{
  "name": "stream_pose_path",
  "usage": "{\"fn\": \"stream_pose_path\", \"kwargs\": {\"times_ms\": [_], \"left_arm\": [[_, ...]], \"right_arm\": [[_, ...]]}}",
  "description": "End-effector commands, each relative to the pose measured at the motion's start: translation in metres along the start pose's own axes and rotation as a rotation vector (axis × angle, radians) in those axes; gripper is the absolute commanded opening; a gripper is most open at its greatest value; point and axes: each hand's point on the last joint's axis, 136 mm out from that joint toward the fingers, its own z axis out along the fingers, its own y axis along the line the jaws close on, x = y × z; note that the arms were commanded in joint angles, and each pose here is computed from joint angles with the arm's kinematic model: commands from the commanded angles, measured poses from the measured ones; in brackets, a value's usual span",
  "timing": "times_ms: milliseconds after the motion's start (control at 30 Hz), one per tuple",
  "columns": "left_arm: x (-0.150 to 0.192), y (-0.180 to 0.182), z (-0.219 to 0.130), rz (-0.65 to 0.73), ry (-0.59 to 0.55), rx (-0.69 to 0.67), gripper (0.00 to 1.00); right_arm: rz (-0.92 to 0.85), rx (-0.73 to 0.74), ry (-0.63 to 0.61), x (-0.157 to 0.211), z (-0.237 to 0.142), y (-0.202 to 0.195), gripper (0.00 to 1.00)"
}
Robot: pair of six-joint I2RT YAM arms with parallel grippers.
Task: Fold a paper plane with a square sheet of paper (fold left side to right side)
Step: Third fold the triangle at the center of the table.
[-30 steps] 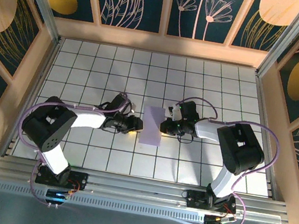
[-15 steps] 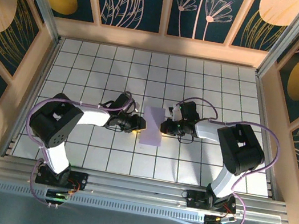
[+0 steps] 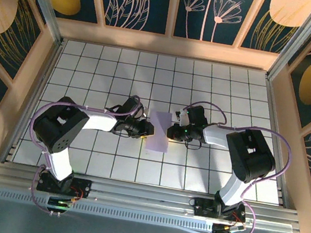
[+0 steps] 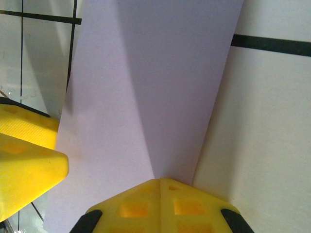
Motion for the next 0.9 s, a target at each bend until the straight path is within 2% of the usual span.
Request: {"fn": "stream_pose_path", "kwargs": {"times_ms": [0,167,300,467,500,733,867], "left_arm": [[-0.003,-0.003,0.001,0.006,-0.009,-0.001,0.24],[-0.001,-0.001,-0.002,-0.012,-0.015,-0.006,0.12],[-0.001,-0.007,-0.008,-0.030,-0.032,0.012,0.06],[0.002,-0.012,-0.010,-0.052,-0.032,0.024,0.03],[0.000,-0.021,-0.018,-0.042,-0.048,0.048,0.02],[0.004,-0.027,-0.023,-0.092,-0.039,0.073,0.00],[0.007,-0.022,-0.024,-0.128,-0.045,0.069,0.00]], "right_arm": [[0.040,0.088,0.066,0.026,-0.003,-0.023,0.00],[0.027,0.079,0.028,0.016,-0.007,-0.016,0.00],[-0.001,0.062,-0.045,-0.001,-0.017,-0.005,0.14],[-0.073,0.076,-0.157,-0.017,-0.039,0.006,0.31],[-0.091,0.086,-0.176,-0.017,-0.043,0.009,0.33],[-0.347,0.198,-0.318,-0.002,-0.074,0.045,0.48],[-0.523,0.236,-0.384,0.012,-0.083,0.071,0.52]]}}
